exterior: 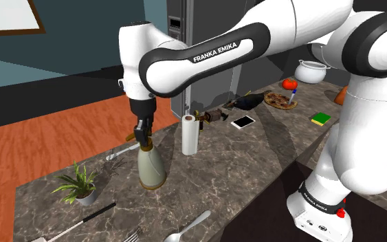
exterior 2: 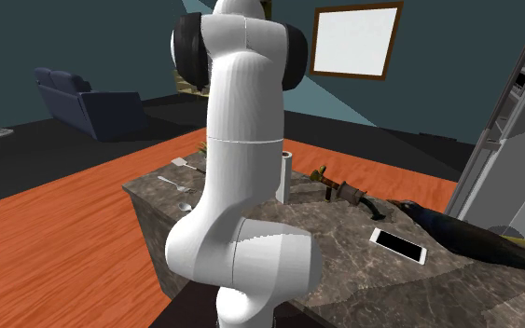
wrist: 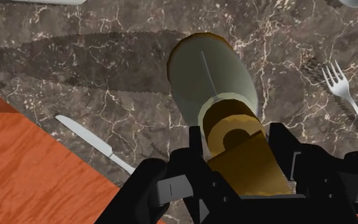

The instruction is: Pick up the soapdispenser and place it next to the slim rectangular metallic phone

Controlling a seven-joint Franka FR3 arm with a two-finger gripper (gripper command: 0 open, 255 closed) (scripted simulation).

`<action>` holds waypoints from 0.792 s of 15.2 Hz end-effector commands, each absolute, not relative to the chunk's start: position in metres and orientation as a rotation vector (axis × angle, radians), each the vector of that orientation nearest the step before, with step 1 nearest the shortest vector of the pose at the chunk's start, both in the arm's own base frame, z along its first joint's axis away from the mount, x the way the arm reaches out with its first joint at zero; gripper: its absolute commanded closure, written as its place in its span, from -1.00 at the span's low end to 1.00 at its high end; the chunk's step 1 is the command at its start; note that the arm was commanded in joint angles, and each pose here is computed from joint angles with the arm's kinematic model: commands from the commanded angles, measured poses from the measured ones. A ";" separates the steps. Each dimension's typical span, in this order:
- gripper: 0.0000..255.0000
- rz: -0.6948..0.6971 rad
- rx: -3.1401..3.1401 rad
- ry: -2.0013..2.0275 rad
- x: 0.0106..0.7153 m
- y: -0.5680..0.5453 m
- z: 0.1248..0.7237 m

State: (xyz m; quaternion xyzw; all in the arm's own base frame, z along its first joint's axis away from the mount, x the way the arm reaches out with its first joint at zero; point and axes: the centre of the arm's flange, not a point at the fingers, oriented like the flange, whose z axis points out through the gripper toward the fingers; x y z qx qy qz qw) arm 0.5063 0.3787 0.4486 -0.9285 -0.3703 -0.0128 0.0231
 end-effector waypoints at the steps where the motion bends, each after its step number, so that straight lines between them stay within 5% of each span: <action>1: 1.00 -0.040 -2.875 -1.147 0.507 0.379 0.459; 12: 1.00 -0.040 -2.875 -1.147 0.496 0.343 0.509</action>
